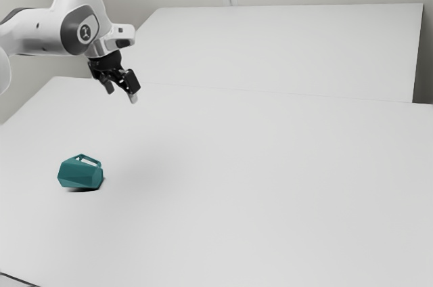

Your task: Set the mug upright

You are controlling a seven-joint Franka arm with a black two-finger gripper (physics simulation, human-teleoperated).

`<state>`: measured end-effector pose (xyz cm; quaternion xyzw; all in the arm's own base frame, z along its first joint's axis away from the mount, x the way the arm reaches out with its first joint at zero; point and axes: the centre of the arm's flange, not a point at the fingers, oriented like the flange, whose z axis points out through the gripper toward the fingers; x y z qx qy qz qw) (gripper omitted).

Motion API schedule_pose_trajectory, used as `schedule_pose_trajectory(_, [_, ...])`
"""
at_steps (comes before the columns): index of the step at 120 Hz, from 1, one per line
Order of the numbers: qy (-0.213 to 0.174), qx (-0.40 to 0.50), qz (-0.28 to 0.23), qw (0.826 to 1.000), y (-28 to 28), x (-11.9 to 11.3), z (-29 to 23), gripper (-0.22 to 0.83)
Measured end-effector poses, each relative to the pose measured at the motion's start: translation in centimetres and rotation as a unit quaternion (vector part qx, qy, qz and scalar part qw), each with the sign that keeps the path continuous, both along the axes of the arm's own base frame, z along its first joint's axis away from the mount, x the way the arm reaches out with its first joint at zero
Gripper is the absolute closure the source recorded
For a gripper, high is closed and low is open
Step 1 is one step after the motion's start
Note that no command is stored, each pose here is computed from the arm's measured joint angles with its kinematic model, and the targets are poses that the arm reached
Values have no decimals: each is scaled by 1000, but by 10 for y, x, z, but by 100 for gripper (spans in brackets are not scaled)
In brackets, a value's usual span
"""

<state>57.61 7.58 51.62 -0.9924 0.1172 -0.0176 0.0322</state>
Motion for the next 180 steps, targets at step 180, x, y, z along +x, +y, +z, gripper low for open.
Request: schedule_pose_trajectory(180, [106, -270, 105, 951, 300, -77, -187, 0])
